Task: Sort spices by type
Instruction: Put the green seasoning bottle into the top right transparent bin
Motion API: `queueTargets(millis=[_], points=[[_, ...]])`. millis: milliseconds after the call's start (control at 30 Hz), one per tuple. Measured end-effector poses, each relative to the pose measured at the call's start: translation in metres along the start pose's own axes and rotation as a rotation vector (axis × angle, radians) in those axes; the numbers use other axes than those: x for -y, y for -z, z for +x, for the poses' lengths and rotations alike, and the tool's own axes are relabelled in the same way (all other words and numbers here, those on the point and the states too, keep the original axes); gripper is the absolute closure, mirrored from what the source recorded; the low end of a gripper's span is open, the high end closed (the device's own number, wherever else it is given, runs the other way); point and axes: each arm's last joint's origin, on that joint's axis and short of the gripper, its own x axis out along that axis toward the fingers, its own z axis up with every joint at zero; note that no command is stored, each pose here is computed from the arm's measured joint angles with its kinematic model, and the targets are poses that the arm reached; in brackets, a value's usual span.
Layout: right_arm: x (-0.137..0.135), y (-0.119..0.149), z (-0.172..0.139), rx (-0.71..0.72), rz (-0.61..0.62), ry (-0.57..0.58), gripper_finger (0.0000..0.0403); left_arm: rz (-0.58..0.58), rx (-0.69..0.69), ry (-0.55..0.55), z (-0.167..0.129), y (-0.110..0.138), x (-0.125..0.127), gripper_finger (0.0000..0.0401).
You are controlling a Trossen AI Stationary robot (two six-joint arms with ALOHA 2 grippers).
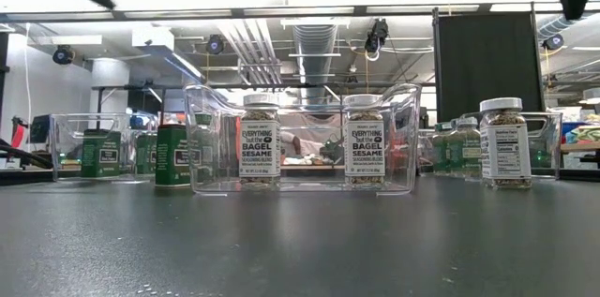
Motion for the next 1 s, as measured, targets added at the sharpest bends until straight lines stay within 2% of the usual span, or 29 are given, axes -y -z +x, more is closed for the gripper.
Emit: queueTargets(millis=[133, 333, 500, 633, 867, 1000], points=[[0.002, -0.001, -0.013, 0.04, -0.011, -0.057, 0.0154, 0.061, 0.094, -0.151, -0.003, -0.015, -0.013, 0.0401], [0.004, -0.006, -0.028, 0.138, -0.051, -0.068, 0.0158, 0.065, -0.035, -0.234, 0.004, -0.05, -0.051, 0.0401], [0.005, -0.009, -0.03, 0.196, -0.086, -0.042, 0.0155, 0.136, -0.199, -0.114, 0.022, -0.073, -0.088, 0.0401], [0.006, -0.01, -0.03, 0.229, -0.105, -0.021, 0.0148, 0.183, -0.28, -0.064, 0.038, -0.081, -0.124, 0.0401], [0.007, -0.012, -0.031, 0.281, -0.129, 0.011, 0.0139, 0.133, -0.318, 0.178, 0.059, -0.081, -0.191, 0.0401], [0.007, -0.013, -0.031, 0.309, -0.137, 0.026, 0.0135, 0.113, -0.353, 0.154, 0.065, -0.071, -0.217, 0.0401]])
